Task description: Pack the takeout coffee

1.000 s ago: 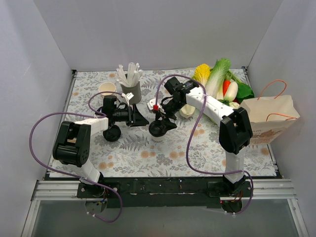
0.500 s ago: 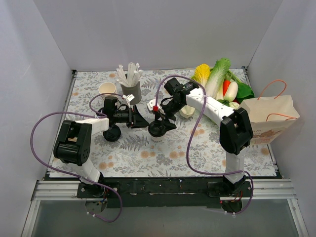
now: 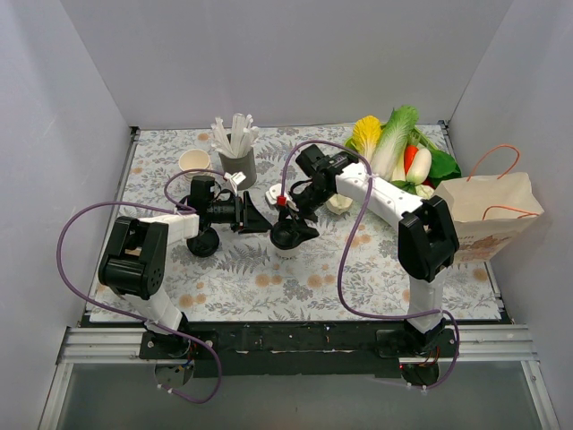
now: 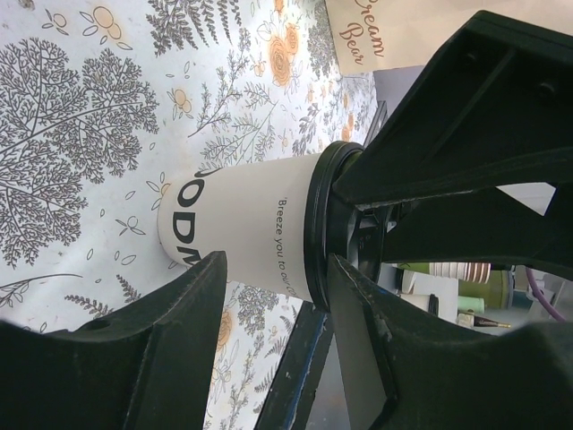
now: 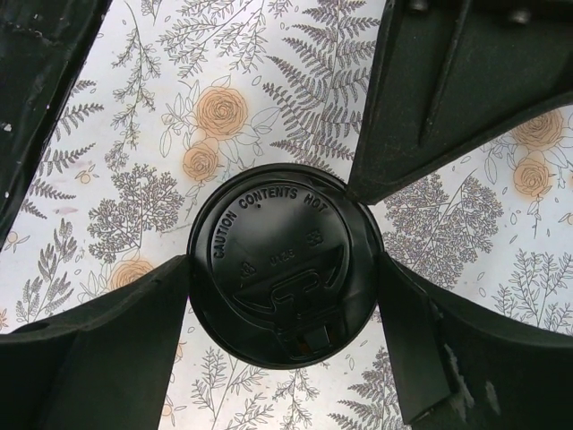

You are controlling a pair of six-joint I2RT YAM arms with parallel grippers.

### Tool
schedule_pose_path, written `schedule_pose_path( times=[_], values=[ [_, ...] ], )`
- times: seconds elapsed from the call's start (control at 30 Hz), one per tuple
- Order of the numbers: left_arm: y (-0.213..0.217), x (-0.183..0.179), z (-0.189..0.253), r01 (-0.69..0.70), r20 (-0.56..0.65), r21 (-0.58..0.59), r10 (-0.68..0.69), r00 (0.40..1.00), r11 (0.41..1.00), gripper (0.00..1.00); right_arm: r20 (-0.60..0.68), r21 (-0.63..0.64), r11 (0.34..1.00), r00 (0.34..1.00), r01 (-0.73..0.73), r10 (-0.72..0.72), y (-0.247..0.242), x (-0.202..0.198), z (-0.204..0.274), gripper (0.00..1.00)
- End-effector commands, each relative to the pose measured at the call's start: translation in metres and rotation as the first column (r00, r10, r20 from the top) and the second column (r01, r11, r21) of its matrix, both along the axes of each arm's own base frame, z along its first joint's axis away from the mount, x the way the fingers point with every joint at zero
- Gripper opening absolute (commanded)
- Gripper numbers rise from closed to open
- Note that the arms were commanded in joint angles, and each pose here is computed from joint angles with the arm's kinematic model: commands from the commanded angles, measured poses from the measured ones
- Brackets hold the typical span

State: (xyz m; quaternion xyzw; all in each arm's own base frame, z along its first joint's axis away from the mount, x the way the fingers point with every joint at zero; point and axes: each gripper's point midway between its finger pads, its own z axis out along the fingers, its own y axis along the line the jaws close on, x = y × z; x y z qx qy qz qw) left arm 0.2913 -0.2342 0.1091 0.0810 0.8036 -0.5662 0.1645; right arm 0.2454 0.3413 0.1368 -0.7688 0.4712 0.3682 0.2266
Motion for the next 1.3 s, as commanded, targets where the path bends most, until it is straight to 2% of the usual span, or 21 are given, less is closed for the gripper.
schedule_pose_path(
  times=[0.0, 0.07, 0.3, 0.4, 0.53, 0.7, 0.83, 1.03, 1.27],
  values=[
    [-0.002, -0.002, -0.007, 0.007, 0.001, 0.015, -0.007, 1.000, 1.000, 0.47, -0.015, -0.049, 0.999, 1.000, -0.006, 0.005, -0.006, -0.010, -0.016, 0.81],
    [-0.002, -0.002, -0.007, 0.008, -0.002, 0.016, -0.008, 1.000, 1.000, 0.47, -0.005, -0.061, 0.998, 1.000, -0.002, 0.002, -0.009, -0.010, -0.023, 0.78],
    [-0.002, -0.003, -0.013, 0.018, -0.005, 0.035, -0.018, 1.000, 0.999, 0.47, 0.060, -0.051, 0.999, 0.998, 0.014, -0.011, -0.021, -0.016, -0.049, 0.77],
    [-0.003, -0.003, -0.016, 0.025, -0.015, 0.041, -0.024, 1.000, 0.999, 0.47, 0.005, -0.077, 0.997, 1.000, 0.021, -0.021, -0.024, -0.021, -0.055, 0.76],
    [-0.004, -0.001, -0.011, 0.037, -0.001, 0.038, -0.037, 0.999, 0.999, 0.47, -0.134, -0.103, 0.994, 0.989, 0.047, -0.061, -0.025, -0.024, -0.060, 0.73],
    [-0.005, 0.003, -0.002, 0.049, 0.028, 0.030, -0.050, 0.998, 0.998, 0.47, -0.219, -0.101, 0.991, 0.969, 0.094, -0.114, -0.032, -0.020, -0.062, 0.73],
    [-0.005, 0.003, 0.002, 0.056, 0.038, 0.029, -0.057, 0.998, 0.998, 0.47, -0.297, -0.150, 0.987, 0.950, 0.055, -0.099, -0.040, -0.031, -0.071, 0.74],
    [-0.006, 0.006, 0.008, 0.071, 0.059, 0.027, -0.073, 0.996, 0.997, 0.48, -0.313, -0.176, 0.979, 0.938, 0.099, -0.151, -0.040, -0.031, -0.084, 0.72],
    [-0.006, 0.001, 0.014, 0.092, 0.059, 0.015, -0.093, 0.994, 0.996, 0.48, -0.339, -0.119, 0.978, 0.919, 0.169, -0.200, -0.035, -0.033, -0.088, 0.69]
  ],
)
